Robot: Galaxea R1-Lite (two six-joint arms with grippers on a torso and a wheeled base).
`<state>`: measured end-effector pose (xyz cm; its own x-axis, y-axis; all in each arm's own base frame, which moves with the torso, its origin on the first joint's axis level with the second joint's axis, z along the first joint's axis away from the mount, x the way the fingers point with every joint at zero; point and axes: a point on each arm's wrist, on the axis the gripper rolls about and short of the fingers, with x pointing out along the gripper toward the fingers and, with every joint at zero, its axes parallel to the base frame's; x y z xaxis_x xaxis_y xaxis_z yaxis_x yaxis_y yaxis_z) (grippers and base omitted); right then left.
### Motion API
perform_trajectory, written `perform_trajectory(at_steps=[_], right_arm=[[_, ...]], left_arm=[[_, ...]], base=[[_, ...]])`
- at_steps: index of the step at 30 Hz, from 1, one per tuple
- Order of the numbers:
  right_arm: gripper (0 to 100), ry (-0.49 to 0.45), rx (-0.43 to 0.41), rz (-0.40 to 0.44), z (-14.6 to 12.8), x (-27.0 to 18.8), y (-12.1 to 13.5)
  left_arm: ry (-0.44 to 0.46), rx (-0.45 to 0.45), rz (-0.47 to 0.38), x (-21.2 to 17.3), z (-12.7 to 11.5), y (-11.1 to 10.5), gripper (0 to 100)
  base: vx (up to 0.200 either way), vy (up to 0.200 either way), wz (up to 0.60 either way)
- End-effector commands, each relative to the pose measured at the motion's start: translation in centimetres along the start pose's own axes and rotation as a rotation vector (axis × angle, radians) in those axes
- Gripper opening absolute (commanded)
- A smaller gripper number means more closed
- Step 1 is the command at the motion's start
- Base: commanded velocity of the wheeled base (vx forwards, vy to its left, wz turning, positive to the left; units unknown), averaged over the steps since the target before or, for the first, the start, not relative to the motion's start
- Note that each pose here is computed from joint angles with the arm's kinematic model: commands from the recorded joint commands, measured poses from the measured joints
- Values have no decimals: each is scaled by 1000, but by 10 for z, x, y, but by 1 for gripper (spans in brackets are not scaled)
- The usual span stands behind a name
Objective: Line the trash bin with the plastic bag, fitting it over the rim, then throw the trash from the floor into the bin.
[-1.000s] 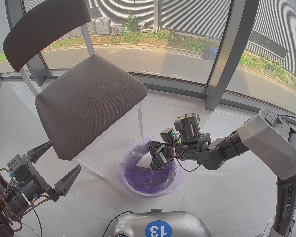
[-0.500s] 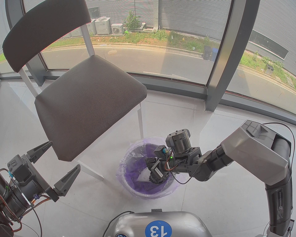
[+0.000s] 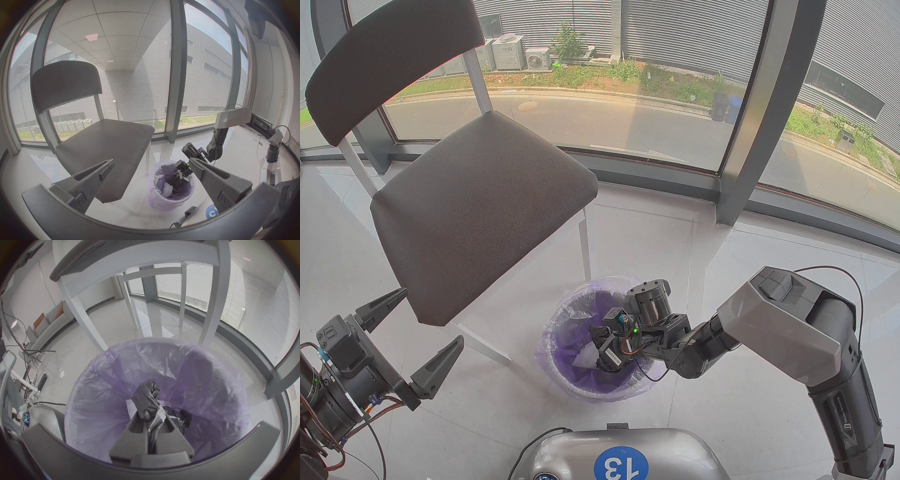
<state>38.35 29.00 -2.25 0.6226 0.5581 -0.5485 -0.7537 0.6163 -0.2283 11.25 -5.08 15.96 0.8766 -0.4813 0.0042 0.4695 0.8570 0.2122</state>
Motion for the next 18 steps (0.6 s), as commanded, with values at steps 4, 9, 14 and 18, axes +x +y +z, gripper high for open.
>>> perform_trajectory(at_steps=[4,9,14,18], right_arm=[[0,16,-4,9,-14,22,5],[0,31,-18,5,-19,22,2],[0,77,-27,-13,-31,17,-11],[0,118,-31,-19,-37,8,-21]], left_arm=[[1,0,0,0,0,0,100],[1,0,-1,0,0,0,100],[1,0,-1,-1,-1,0,100],[1,1,-1,-1,-1,0,100]], base=[[0,0,0],[0,0,0],[0,0,0],[0,0,0]])
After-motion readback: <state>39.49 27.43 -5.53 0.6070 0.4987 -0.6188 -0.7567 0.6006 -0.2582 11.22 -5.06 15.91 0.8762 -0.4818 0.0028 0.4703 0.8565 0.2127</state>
